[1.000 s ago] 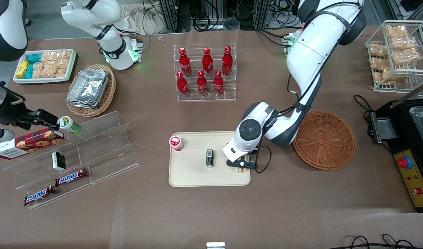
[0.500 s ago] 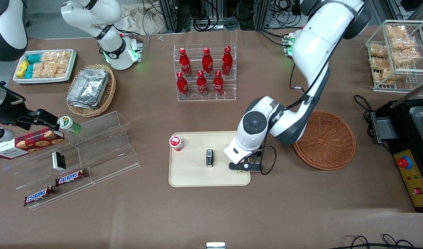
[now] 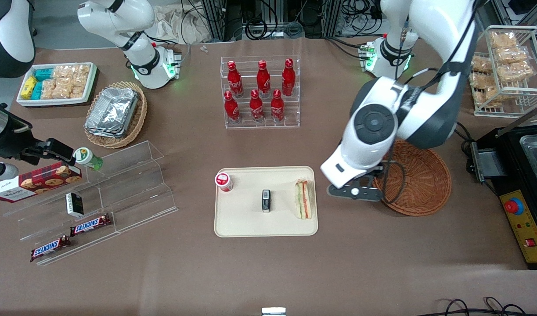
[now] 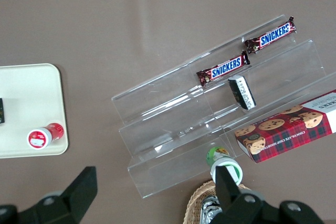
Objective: Place sandwich from basket to tray
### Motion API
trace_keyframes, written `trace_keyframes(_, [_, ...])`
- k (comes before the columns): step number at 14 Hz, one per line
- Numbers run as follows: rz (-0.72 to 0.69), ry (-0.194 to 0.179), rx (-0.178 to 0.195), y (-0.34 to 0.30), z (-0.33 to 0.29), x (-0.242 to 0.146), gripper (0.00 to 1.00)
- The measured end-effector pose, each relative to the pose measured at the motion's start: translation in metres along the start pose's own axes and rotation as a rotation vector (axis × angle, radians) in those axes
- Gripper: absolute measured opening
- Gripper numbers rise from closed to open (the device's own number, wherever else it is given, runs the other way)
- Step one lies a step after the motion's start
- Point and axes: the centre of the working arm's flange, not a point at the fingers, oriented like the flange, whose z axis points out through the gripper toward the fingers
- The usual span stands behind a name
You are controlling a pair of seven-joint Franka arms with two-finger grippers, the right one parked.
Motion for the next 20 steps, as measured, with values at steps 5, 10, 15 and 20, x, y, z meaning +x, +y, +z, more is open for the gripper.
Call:
trace_keyframes(5, [-0.101,-0.022,-0.085,-0.128,-0.056,-0.016,1.0])
trace_keyframes(10, [-0.071,-0.055,-0.093,-0.221,-0.091,-0.06,1.0])
trace_keyframes(15, [-0.118,-0.034,-0.094,-0.257,-0.108,-0.09,1.0])
trace_keyframes(20, [-0.112,-0.03,-0.087,-0.254,-0.119,-0.121,1.0])
